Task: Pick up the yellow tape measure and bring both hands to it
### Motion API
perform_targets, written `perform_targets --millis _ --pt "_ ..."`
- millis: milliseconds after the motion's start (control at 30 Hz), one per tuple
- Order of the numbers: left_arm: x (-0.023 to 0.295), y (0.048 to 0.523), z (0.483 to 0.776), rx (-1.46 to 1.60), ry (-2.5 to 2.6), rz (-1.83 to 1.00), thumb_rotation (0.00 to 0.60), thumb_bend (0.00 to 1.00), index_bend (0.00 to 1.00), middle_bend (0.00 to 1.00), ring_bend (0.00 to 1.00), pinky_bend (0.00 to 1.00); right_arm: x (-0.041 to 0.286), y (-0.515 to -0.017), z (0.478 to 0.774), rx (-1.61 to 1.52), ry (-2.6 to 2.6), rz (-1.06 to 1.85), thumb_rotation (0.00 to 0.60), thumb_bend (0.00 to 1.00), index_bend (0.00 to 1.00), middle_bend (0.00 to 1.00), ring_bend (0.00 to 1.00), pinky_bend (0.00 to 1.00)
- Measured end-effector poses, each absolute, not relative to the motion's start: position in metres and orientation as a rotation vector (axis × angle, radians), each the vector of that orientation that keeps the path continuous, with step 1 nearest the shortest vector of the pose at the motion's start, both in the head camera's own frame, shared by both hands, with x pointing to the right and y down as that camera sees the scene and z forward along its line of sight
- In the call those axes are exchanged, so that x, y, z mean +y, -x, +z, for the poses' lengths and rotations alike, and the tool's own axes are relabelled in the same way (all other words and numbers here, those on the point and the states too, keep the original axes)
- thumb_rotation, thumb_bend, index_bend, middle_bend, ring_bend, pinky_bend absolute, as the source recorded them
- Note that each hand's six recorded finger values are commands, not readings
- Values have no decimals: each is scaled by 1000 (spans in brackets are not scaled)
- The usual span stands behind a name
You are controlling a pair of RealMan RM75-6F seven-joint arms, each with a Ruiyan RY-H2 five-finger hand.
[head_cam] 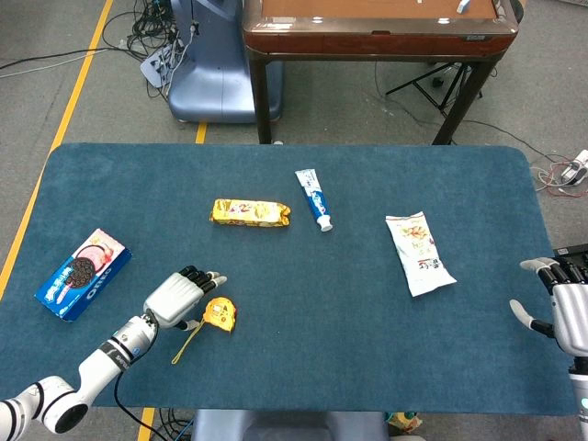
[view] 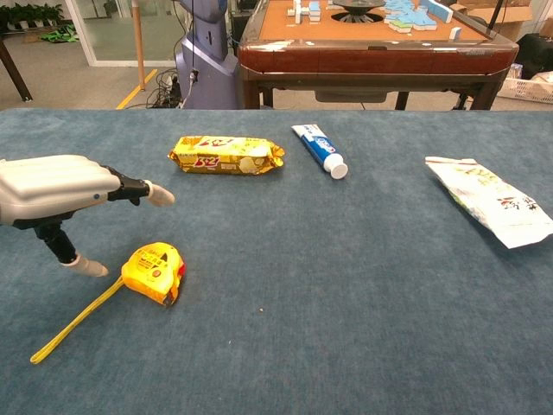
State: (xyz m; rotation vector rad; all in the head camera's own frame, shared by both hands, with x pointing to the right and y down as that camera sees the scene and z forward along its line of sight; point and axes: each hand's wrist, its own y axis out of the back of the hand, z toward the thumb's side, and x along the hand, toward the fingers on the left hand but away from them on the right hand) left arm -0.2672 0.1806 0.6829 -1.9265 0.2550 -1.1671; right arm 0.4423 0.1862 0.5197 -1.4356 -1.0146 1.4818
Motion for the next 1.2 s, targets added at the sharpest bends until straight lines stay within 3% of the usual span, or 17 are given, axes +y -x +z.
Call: perform_targets --millis 900,1200 --pt "196 246 709 153 1950 -1242 600 150 184 154 212 163 198 -457 520 -1026 1413 1537 600 286 326 337 244 288" --pt "193 239 711 146 1959 -1225 600 150 223 196 233 163 200 -462 519 -1024 1400 1558 600 285 326 337 244 288"
